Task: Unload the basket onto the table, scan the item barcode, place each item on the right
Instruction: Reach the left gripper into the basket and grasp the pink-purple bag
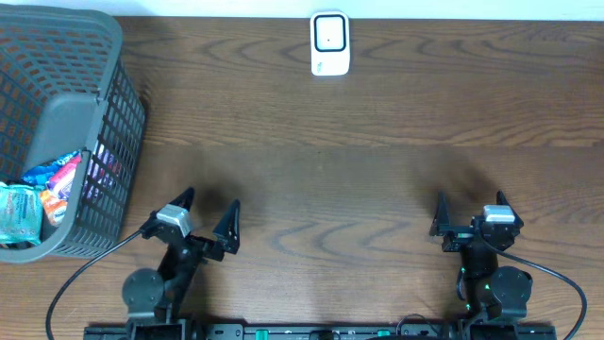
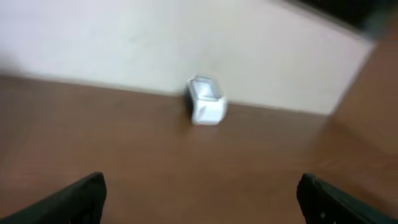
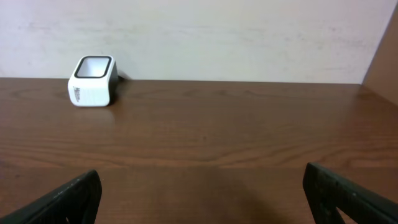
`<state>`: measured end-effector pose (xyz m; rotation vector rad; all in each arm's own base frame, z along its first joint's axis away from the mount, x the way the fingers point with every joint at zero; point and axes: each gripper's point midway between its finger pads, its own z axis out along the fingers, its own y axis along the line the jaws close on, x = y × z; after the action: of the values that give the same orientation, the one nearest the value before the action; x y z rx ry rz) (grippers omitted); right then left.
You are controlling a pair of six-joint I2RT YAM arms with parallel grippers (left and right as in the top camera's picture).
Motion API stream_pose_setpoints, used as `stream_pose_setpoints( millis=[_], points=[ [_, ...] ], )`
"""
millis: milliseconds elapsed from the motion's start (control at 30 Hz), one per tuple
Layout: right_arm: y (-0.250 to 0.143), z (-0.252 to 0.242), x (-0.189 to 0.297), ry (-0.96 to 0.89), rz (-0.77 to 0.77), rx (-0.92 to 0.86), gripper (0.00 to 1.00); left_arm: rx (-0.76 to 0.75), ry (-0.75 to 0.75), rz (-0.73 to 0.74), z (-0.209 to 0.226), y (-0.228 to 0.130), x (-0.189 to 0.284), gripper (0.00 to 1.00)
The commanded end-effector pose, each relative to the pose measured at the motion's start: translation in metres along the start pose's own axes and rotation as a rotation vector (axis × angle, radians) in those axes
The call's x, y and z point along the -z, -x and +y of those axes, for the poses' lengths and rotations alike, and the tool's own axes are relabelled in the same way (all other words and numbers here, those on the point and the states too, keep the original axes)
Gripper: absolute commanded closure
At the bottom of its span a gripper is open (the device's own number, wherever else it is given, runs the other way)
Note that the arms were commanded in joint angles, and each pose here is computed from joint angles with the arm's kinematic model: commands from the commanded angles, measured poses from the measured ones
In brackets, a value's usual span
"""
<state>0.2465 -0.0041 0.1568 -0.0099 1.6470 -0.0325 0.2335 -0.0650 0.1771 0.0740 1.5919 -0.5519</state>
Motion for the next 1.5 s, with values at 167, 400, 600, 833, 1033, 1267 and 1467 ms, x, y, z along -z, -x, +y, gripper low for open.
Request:
stream_pose_setpoints(
  millis=[167,400,600,833,1033,1267,1467],
  points=[
    [-0.001,-0.001,0.000,-0.003,0.002,0.010,0.01,-0.106,-0.139,-0.350,-0.057,0.125,0.030,0.02],
    [-0.001,-0.001,0.000,-0.003,0.002,0.010,0.01,-0.219,0.306,-0.288,-0.023,0.238,0.040,0.02],
    [-0.001,-0.001,0.000,-0.003,0.002,0.010,0.01,-0.361,0.401,-0.064,-0.009,0.278,0.003,0.02],
    [-0.001,-0.001,0.000,-0.003,0.002,0.010,0.01,-0.261,1.029,0.027,0.109,0.316,0.020,0.02],
    [-0.001,-0.001,0.000,-0.003,0.002,0.010,0.01,-0.187,1.242,0.229,0.188,0.285,0.028,0.02],
    [-0.001,-0.001,0.000,-0.003,0.002,0.010,0.01,0.269,1.273,0.217,0.225,0.234,0.051,0.02],
    [-0.001,-0.001,0.000,-0.003,0.002,0.010,0.01,0.430,1.184,0.290,0.241,0.206,0.058,0.02]
  ],
)
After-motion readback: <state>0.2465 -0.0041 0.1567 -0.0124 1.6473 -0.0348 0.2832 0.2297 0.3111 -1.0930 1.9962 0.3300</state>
